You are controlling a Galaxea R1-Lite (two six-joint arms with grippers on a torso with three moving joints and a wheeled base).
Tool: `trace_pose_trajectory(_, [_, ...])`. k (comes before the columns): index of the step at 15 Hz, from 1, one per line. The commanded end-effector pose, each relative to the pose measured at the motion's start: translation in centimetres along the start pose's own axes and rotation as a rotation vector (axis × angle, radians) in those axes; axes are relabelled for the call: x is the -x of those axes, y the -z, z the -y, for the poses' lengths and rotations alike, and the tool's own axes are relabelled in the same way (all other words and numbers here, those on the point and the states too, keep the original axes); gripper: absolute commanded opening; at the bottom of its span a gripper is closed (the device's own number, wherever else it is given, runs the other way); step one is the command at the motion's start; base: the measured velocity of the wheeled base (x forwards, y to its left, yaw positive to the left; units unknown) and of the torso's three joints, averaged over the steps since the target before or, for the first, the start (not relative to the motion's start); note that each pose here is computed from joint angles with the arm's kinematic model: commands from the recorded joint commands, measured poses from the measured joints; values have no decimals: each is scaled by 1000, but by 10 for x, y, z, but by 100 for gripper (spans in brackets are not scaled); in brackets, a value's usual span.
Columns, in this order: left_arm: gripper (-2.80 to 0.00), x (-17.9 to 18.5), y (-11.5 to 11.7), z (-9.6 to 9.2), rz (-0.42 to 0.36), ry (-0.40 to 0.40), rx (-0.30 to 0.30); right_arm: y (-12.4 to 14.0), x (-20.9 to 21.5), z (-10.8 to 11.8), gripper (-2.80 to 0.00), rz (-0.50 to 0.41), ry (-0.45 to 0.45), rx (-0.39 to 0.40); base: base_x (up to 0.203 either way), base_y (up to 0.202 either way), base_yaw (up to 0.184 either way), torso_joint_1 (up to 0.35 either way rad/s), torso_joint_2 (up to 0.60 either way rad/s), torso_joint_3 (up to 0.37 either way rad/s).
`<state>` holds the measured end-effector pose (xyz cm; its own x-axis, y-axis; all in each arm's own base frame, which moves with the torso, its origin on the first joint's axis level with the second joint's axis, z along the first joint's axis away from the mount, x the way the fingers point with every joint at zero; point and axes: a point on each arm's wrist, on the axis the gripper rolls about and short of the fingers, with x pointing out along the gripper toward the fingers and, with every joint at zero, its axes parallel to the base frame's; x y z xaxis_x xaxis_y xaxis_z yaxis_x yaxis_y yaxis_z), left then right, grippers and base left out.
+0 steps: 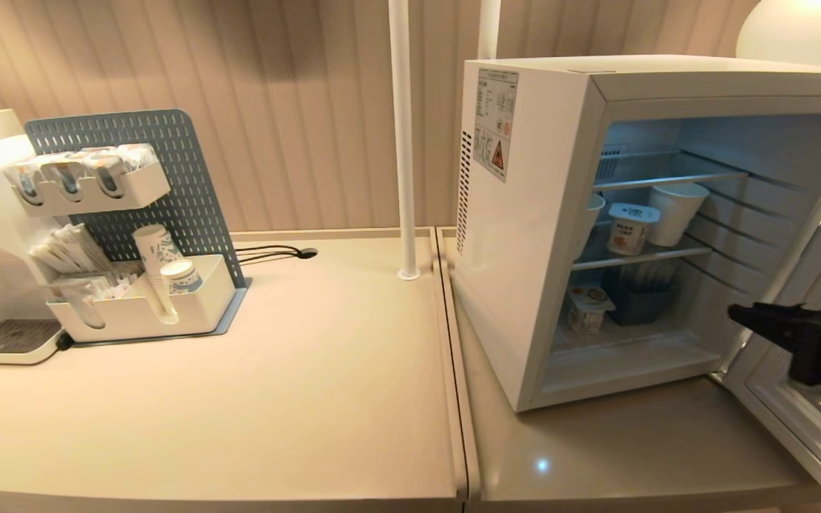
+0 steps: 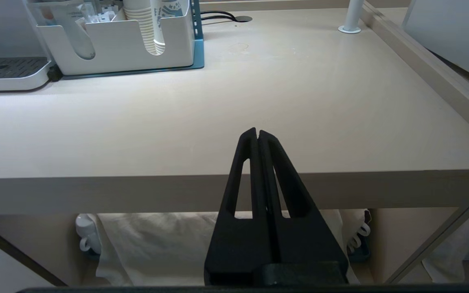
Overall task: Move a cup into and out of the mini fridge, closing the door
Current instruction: Take the yoghurt out of the freezer
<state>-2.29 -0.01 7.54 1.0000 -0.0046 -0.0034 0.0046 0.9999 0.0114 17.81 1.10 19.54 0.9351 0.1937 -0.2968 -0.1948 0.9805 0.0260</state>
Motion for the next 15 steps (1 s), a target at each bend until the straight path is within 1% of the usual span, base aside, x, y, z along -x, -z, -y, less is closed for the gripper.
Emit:
trace_pose_trajectory(1, [-280,0,0,0,0,0,1,14,-51,5,0,-77,-19,-14,0,0,0,0,0,0])
trace_pose_trajectory(3, [-280,0,0,0,0,-1,7,13,-78,6,0,-33,-35,-16,0,0,0,0,0,0])
trace_pose_trajectory(5, [-280,0,0,0,-1,-1,8,-1,-94,7,0,23,-34,-15,0,0,0,0,0,0])
trace_pose_trajectory(7, [-280,0,0,0,-1,-1,10,-11,-110,10,0,46,-7,-22,0,0,0,0,0,0])
trace_pose_trajectory(9, [-280,0,0,0,-1,-1,10,-13,-126,14,0,40,37,-28,0,0,0,0,0,0])
trace_pose_trajectory(12, [-280,0,0,0,-1,-3,11,-13,-143,19,0,32,60,-32,0,0,0,0,0,0])
trace_pose_trajectory(15, [-280,0,0,0,-1,-3,13,-19,-156,22,0,51,64,-43,0,0,0,0,0,0])
